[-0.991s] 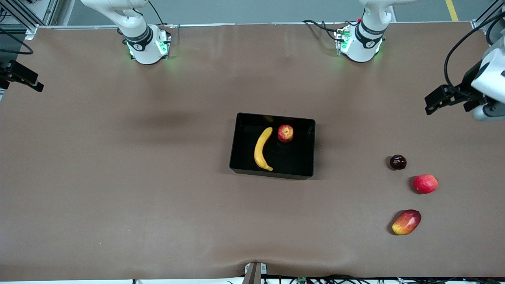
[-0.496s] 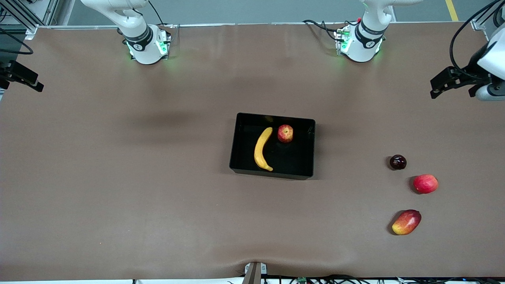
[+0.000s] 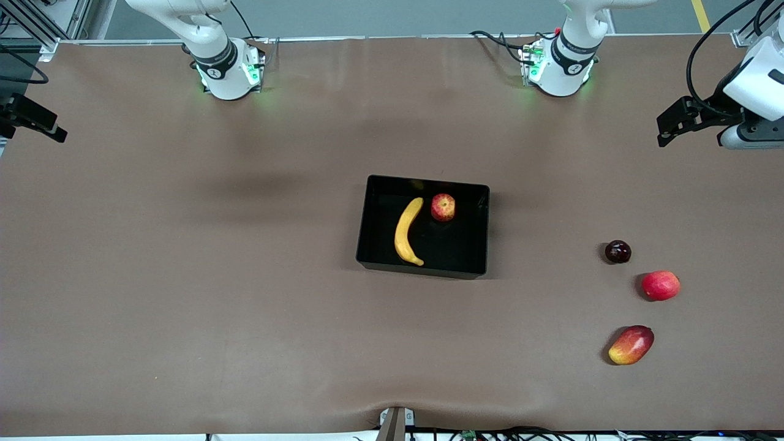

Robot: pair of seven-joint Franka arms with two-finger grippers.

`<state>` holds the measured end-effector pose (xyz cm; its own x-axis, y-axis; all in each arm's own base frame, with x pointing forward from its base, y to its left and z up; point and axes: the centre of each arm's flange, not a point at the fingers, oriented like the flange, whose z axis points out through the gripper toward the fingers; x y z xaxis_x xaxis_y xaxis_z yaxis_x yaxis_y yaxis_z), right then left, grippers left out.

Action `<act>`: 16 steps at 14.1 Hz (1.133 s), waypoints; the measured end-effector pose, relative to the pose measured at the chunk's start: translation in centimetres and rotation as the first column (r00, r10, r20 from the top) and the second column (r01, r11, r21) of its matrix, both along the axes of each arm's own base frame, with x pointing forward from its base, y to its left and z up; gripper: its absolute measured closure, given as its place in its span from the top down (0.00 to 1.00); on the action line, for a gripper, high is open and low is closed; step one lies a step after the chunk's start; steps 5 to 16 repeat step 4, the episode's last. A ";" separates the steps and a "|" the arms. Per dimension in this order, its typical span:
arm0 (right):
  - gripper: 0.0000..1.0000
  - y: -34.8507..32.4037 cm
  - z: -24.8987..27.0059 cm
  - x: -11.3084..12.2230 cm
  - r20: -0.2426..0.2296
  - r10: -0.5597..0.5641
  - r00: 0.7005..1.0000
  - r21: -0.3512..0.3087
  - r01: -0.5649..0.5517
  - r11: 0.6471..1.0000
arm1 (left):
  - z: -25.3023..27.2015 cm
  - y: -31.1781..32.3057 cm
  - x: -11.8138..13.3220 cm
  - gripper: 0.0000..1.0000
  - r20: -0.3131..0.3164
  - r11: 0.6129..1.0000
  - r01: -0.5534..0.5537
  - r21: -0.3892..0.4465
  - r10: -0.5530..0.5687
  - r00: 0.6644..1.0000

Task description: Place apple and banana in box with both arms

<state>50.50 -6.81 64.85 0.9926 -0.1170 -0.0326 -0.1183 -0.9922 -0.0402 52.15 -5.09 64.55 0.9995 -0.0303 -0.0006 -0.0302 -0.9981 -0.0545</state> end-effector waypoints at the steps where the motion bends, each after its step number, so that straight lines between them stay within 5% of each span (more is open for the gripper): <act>1: 1.00 0.0 0.0 0.0 0.000 0.000 1.000 0.000 0.000 1.000 | 0.0 0.0 0.0 1.00 0.000 1.000 0.000 0.000 0.000 1.000; 16: 1.00 0.0 0.0 0.0 -0.001 -0.001 1.000 0.001 0.001 1.000 | 0.1 0.1 0.0 1.00 0.001 1.000 -0.001 0.000 0.001 1.000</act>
